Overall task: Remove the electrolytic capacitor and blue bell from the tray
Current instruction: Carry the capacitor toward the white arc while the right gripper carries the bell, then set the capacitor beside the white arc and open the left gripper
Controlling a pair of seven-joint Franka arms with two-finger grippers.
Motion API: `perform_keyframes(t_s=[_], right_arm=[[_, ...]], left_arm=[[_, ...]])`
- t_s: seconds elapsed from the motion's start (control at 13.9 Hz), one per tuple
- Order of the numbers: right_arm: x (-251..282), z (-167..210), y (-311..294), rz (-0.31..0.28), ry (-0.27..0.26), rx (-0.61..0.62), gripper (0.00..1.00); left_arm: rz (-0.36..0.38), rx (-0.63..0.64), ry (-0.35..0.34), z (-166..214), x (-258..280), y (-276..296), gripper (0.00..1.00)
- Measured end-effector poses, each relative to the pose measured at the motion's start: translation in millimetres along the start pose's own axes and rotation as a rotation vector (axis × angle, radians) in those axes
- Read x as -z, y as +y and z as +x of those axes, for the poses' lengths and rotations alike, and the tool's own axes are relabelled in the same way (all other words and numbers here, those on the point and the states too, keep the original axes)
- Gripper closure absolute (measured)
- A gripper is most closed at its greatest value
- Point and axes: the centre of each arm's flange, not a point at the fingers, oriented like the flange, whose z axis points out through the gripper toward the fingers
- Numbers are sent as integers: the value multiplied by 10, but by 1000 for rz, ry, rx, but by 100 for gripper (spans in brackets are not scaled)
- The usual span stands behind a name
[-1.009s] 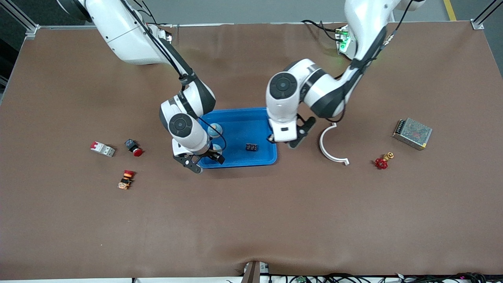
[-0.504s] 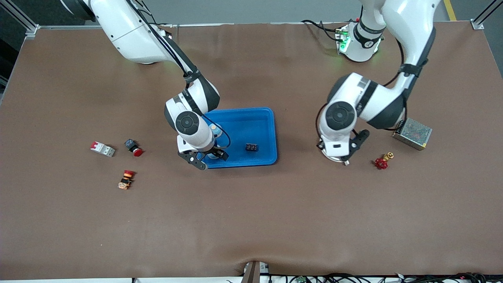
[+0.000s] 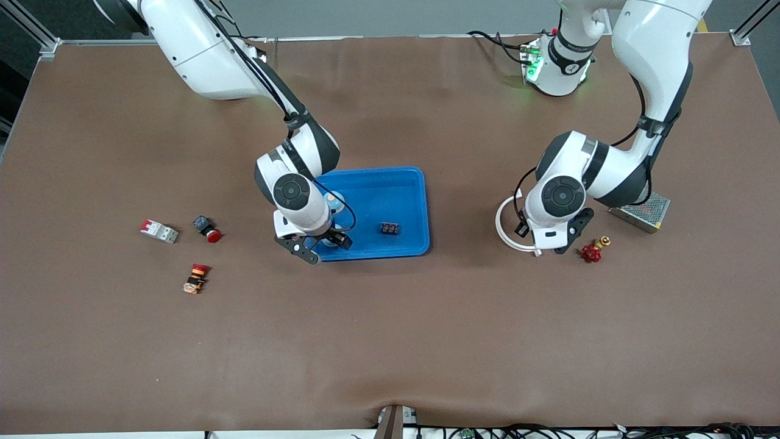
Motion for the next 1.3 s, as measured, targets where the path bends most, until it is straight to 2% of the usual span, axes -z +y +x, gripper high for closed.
perform_keyframes(t_s=[0.14,0.22,0.29,0.43,0.86,0.94,1.3], right_arm=[[-9,-1,2,-1,-1,0,0],[-9,-1,2,-1,-1,0,7],[-10,-1,3,-2,-1,0,19],[-11,0,3,-2,0,-2,37],[30,25,-21,6,4,-7,37],[80,58,-41,2,3,-10,37],[765,481,-139,-77,-35,-50,37]], left_arm=[[6,-7,-15,-37,-209,-3,70],[2,-8,-21,-41,-281,9,70],[-4,-6,-26,-26,-334,25,70],[-21,8,-35,58,-405,33,70],[-22,28,-52,178,-520,14,70],[-21,28,-53,177,-530,16,66],[-50,36,-34,246,-249,98,15]])
